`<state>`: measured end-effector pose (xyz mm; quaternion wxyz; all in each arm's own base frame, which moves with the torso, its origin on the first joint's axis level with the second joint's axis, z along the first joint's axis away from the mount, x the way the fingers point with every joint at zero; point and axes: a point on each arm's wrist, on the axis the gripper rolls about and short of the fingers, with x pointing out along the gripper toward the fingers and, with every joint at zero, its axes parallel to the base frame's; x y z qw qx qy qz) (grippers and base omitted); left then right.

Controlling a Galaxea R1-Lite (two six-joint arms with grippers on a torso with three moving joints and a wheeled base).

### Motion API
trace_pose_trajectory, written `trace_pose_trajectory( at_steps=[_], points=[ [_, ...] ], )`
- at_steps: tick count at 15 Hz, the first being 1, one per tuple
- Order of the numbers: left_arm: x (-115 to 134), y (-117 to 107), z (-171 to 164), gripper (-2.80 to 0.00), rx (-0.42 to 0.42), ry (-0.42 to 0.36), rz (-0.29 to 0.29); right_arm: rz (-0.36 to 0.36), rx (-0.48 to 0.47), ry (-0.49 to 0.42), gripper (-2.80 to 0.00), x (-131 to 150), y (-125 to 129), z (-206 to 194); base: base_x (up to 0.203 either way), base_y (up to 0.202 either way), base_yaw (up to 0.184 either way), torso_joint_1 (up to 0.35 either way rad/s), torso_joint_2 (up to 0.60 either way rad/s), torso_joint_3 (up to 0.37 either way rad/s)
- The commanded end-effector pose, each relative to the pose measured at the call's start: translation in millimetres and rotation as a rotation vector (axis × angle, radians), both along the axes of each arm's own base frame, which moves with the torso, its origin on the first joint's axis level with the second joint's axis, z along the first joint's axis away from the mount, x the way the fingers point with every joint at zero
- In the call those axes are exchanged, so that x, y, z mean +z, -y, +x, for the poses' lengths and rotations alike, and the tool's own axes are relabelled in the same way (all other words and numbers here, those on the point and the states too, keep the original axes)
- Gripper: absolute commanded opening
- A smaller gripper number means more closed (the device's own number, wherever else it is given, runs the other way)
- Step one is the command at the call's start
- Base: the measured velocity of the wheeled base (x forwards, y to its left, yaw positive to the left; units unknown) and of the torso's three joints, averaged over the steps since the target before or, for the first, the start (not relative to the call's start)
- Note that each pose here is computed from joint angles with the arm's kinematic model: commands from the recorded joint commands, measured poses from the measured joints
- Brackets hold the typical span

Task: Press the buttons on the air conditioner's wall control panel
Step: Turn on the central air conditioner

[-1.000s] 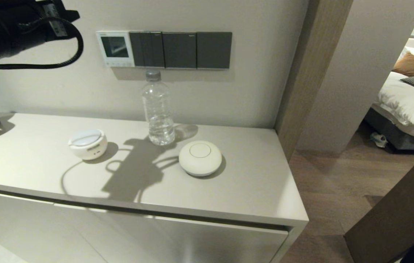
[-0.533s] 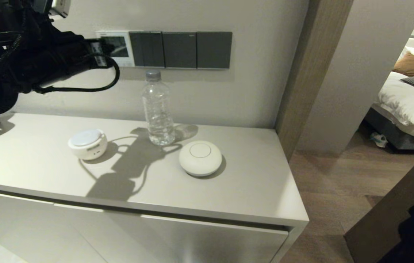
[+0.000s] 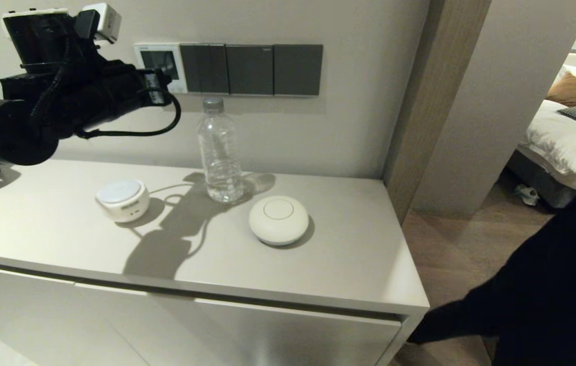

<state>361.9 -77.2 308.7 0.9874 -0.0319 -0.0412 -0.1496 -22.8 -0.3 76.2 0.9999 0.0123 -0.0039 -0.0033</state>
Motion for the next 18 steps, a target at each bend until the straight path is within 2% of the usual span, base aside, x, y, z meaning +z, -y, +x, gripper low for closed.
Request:
trace_pose_trajectory(
  at_steps=[1,11,18],
  points=[
    [-6,4,8,-2.80,-0.002,-0.004,0.000,0.000,0.000,-0.003,-2.80,-1,0,0,0.000,0.000,0.000,0.000,0.00,0.000],
    [-21,11,24,-2.80,-0.004,-0.034,0.006,0.000,0.000,-0.003,-2.80,-1,0,0,0.000,0.000,0.000,0.000,0.00,0.000],
    [-21,12,28,-2.80,0.000,-0.030,0.006,0.000,0.000,-0.003,-2.80,-1,0,0,0.000,0.000,0.000,0.000,0.00,0.000]
  ],
)
